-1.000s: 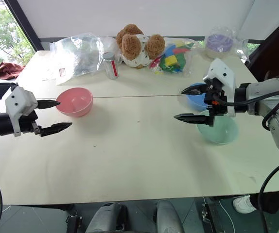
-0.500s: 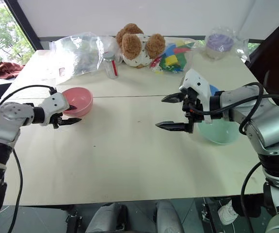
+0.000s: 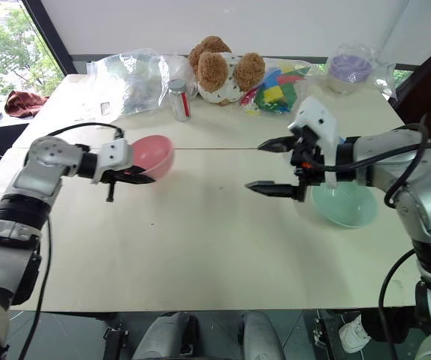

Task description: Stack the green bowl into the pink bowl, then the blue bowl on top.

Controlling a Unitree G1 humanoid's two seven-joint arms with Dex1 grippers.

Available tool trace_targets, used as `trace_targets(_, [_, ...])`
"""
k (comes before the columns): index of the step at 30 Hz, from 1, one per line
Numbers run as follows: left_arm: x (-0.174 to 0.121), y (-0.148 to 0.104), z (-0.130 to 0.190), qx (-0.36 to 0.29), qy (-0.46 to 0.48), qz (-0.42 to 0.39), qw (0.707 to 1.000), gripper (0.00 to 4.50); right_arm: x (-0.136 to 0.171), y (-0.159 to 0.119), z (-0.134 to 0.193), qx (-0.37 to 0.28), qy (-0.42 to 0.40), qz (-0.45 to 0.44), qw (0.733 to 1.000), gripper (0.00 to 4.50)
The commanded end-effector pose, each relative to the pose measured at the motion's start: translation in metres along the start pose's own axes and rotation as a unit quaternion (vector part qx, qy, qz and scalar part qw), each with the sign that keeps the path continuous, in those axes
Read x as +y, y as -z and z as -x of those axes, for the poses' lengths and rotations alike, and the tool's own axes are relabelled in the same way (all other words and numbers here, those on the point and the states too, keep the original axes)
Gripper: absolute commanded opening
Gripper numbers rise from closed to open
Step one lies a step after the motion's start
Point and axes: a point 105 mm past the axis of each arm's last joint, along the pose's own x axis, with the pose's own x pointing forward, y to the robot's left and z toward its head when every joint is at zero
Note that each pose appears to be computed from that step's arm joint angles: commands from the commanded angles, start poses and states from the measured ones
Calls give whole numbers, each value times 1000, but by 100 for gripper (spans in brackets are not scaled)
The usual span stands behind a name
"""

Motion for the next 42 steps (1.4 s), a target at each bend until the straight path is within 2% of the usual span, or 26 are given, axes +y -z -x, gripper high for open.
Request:
trace_targets(1, [-9,-44,-17,-38,84,-76,993,7,-8,-4,16,0,28,18,999,450])
trace_targets(5, [-21,-55,-41,-33,149,-116,982,7,-7,-3,21,6,35,17,999,450])
trace_targets(13, [-30,-45,-72,3,198,-193,961,7,1,0,29,16,51,10,999,450])
trace_targets(16, [-30,-45,-73,1,197,-202,959,112,2,2,32,18,56,5,998,450])
trace_targets(19, [-29,-49,-70,-10,191,-211,959,265,4,3,32,20,58,2,998,450])
trace_targets(22, [-27,-68,-61,-43,172,-221,959,425,3,4,31,19,59,1,998,450])
trace_targets(23, [-26,-74,-57,-53,165,-221,960,447,3,4,30,19,57,1,998,450])
trace_targets(28, [-4,-98,-16,-101,88,-160,978,447,0,9,29,29,57,3,998,450])
trace_targets(32, [17,-97,47,-131,-19,-37,991,447,-11,41,33,92,87,-17,992,450])
trace_targets(36, [15,-84,83,-146,-85,49,984,447,-16,70,35,134,110,-71,982,450])
trace_targets(42, [-8,-61,104,-148,-145,129,970,447,-19,116,35,190,134,-127,964,450])
